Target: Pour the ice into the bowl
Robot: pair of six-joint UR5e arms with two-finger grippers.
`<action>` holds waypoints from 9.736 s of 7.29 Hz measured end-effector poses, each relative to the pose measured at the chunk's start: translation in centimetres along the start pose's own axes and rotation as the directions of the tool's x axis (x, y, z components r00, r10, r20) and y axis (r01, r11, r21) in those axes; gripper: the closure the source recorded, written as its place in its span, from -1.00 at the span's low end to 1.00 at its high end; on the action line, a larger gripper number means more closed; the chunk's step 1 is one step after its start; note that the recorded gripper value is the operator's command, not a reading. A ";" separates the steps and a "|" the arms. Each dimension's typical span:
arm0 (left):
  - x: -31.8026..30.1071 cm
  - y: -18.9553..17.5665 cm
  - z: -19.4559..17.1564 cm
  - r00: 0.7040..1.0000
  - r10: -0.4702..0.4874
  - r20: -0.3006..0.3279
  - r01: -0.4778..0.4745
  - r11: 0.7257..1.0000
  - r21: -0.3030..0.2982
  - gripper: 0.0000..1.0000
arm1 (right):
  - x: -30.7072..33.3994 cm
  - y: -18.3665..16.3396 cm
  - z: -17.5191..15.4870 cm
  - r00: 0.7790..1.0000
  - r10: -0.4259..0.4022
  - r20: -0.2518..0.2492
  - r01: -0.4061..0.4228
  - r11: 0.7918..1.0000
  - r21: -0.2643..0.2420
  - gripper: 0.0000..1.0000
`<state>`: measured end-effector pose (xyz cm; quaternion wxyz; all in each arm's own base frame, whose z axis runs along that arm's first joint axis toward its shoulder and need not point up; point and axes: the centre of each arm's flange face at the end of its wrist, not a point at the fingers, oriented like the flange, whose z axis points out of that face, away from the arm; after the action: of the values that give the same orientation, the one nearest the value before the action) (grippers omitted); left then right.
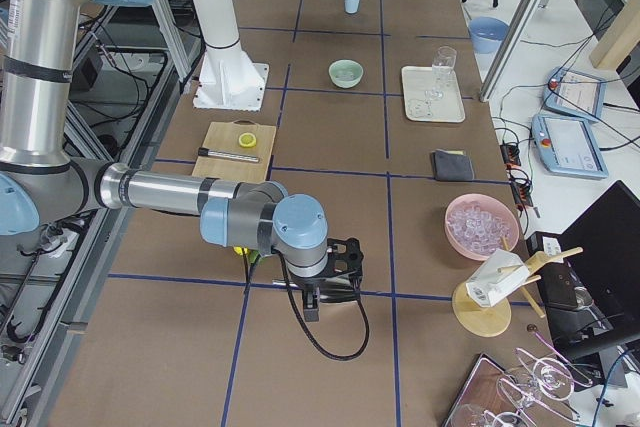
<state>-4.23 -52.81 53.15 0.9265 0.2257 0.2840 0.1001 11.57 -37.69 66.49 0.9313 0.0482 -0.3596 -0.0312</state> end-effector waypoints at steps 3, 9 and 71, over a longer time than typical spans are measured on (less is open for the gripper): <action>-4.2 4.7 2.7 0.955 -0.275 -0.110 0.240 0.937 -0.253 -1.00 | -2.6 -2.0 -2.1 0.998 -0.054 0.028 0.053 0.997 0.050 -1.00; -5.9 9.6 2.8 0.945 -0.247 -0.217 0.188 0.947 -0.260 -1.00 | -24.8 -7.2 -3.0 0.971 -0.144 0.193 0.123 0.986 0.116 -0.88; -5.6 8.6 2.8 0.957 -0.206 -0.204 0.156 0.958 -0.240 -1.00 | -1.8 -3.5 5.0 0.999 -0.047 -0.020 0.045 0.995 -0.094 -1.00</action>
<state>-7.72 -48.01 62.05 0.9126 0.0811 0.3946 0.0704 6.76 -41.31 68.60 0.9356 0.0131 -0.3460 -0.0687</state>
